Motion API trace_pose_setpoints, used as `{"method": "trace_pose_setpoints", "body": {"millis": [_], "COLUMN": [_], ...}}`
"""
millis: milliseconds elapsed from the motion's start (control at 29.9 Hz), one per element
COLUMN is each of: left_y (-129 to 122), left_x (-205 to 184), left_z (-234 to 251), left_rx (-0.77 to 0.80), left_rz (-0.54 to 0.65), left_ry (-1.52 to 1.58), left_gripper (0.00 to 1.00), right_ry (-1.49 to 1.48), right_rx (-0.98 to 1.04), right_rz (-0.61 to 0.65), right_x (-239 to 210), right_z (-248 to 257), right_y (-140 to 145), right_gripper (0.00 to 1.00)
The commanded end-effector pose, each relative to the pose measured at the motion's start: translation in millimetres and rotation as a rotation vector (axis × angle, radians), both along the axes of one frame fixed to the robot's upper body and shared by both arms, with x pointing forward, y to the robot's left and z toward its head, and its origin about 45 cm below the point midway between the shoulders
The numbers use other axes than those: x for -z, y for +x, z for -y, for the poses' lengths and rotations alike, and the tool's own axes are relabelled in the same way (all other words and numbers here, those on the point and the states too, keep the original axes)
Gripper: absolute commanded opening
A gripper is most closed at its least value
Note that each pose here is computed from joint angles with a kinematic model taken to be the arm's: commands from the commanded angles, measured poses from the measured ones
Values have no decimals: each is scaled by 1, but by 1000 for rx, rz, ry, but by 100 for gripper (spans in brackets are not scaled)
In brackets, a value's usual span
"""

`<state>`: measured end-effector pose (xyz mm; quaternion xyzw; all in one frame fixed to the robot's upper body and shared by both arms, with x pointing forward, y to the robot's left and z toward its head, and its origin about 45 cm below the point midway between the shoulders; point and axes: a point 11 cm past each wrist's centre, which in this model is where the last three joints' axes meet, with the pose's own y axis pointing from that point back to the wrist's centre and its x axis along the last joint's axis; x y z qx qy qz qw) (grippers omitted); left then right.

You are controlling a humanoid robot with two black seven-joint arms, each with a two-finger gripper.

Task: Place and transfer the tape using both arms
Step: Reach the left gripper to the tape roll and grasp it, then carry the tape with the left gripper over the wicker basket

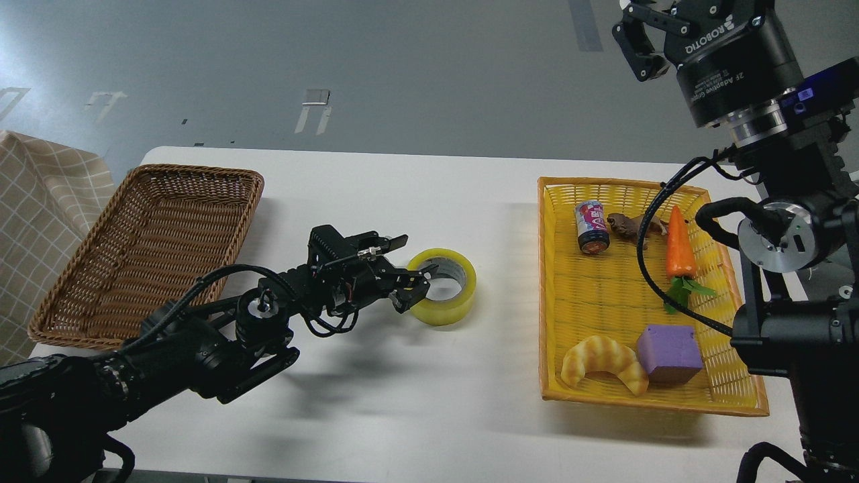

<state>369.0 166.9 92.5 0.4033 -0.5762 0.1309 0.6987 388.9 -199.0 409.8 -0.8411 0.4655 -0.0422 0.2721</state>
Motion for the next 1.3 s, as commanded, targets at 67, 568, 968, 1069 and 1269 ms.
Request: {"method": "trace_pose_setpoints", "body": {"millis": [67,568,968,1069,1269], "left_y": [-6,-2,42,62,78], "left_x": [6,2,-59,-88,-125], "left_z": [8,10,-10,-26,-91], "left_rx": [20,10,-46,-88,-165], "left_rz": [-17,-36,69,110,156], "left_ry": [-1,-10,-69,-92,-118], "left_gripper": [16,0,0,0,0], "right_ry": [-9,-9,-4,-4,1], "right_rx": [3,16,15,16,16], "right_rz": [-6,-40,-41,-44,-63], "right_x": [2,16,17,18,27], "right_z": [2,6,5,6,7], "right_y": [0,-2,-2,-2,-7], "right_gripper": [100,100,100,100,100]}}
